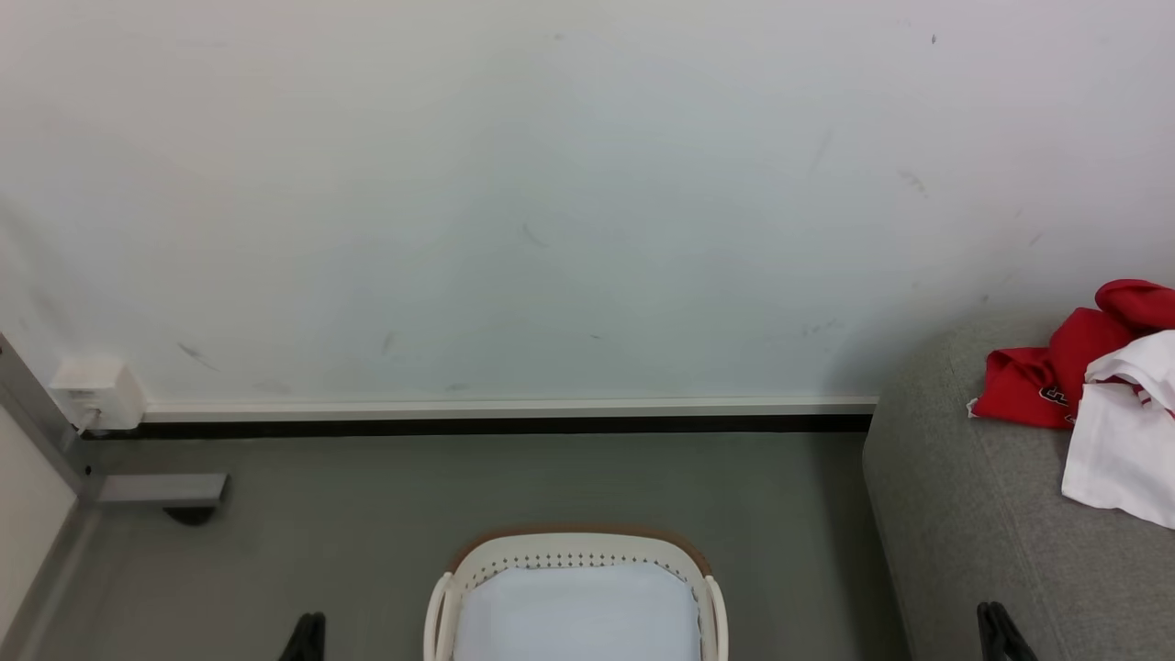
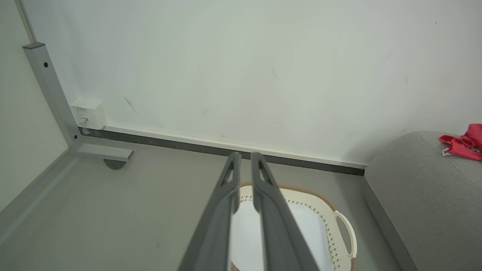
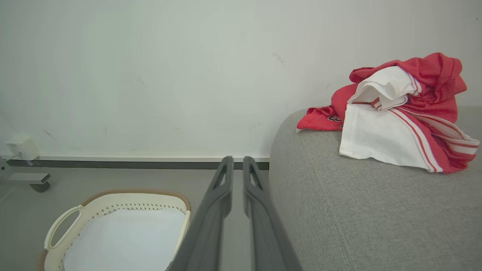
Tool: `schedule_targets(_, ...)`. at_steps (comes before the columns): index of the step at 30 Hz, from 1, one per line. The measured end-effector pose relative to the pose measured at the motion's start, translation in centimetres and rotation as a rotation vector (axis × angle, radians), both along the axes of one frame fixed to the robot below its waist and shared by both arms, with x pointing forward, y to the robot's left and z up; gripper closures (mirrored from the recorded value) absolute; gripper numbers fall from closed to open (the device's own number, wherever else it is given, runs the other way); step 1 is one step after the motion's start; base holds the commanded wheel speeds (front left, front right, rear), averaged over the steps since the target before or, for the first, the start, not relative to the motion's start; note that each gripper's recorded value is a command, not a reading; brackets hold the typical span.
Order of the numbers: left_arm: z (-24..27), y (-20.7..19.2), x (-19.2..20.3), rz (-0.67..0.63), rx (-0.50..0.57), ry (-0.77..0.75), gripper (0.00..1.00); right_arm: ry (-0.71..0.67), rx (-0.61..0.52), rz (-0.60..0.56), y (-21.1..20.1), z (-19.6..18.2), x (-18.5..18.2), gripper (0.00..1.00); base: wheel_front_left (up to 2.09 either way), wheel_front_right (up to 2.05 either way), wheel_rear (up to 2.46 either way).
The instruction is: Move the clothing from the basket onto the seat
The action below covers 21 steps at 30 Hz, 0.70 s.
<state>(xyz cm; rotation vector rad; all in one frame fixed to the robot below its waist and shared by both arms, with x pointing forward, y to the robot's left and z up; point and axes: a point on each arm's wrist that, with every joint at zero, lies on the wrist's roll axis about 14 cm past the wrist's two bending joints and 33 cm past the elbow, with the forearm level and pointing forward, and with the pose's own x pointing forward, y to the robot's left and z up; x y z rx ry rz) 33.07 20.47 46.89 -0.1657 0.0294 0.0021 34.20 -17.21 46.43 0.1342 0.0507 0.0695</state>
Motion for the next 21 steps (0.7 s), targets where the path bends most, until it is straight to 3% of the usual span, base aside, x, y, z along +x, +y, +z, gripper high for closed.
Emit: schedule_targets(21, -0.7, 0.7, 0.6, 0.083, -0.337, 0.055, 1.00, 0.073, 0.344, -0.101, -1.2, -0.8, 0.3, 1.00, 0.00, 0.00, 0.00)
